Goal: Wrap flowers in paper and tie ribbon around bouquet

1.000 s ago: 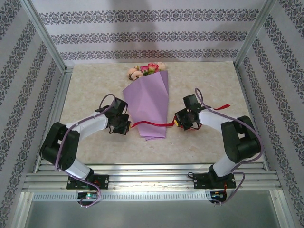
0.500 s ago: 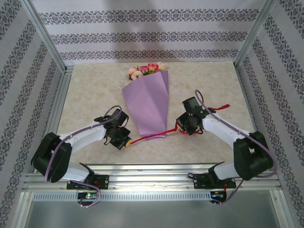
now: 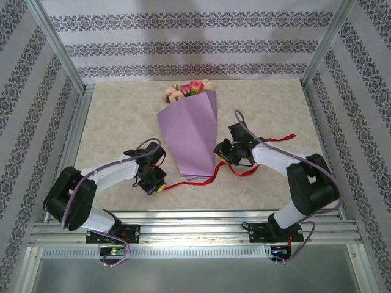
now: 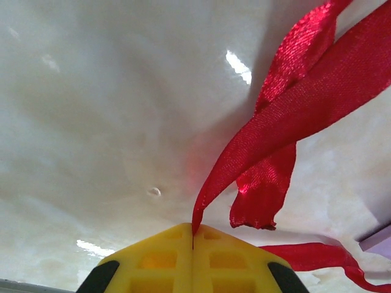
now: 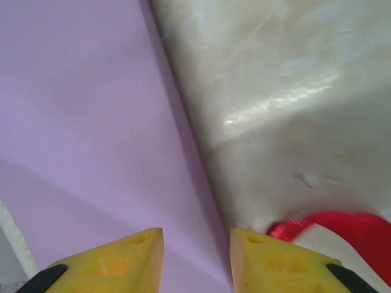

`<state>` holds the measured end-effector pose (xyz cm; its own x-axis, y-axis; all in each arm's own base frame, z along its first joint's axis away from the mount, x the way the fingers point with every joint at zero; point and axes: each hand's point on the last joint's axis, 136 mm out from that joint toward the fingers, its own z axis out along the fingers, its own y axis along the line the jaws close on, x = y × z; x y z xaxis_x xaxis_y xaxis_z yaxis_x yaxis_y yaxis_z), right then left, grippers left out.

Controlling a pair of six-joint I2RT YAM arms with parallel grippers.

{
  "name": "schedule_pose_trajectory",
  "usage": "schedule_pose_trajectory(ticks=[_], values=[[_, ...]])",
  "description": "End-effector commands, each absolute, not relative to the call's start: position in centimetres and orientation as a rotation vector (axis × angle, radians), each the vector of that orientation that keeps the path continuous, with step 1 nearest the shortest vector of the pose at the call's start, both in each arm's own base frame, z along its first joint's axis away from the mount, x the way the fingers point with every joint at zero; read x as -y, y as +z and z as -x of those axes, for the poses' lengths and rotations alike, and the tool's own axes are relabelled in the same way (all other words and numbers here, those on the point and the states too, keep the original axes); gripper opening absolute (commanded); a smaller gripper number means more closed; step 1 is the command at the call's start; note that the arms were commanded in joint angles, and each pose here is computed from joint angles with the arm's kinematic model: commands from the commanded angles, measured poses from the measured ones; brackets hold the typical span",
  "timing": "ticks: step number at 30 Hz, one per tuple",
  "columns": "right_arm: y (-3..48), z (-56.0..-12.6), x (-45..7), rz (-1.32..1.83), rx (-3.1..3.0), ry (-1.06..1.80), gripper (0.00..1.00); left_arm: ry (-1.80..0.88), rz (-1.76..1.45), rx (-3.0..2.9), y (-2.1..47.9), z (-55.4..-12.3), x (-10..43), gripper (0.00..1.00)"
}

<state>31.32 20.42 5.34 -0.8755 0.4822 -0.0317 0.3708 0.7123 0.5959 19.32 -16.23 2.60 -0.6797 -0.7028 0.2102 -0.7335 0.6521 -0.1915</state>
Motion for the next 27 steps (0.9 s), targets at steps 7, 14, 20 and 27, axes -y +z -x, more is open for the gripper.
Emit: schedule_pose_trajectory(ticks=[7,14,20,27], values=[[2.8,-30.7,-23.3,-0.378,-2.778,1.068,0.40,0.357,-1.218,2.782,3.0,-20.2,16.2,0.00],[1.8,-30.0,-23.7,-0.364,-2.783,1.129,0.42,0.363,-1.229,2.779,2.9,-20.8,16.5,0.00],[1.8,-31.0,-25.1,-0.326,-2.744,1.223,0.39,0.363,-1.225,2.776,2.7,-21.1,16.7,0.00],[2.5,-32.2,-25.7,-0.308,-2.700,1.256,0.17,0.363,-1.240,2.782,2.5,-21.6,16.7,0.00]])
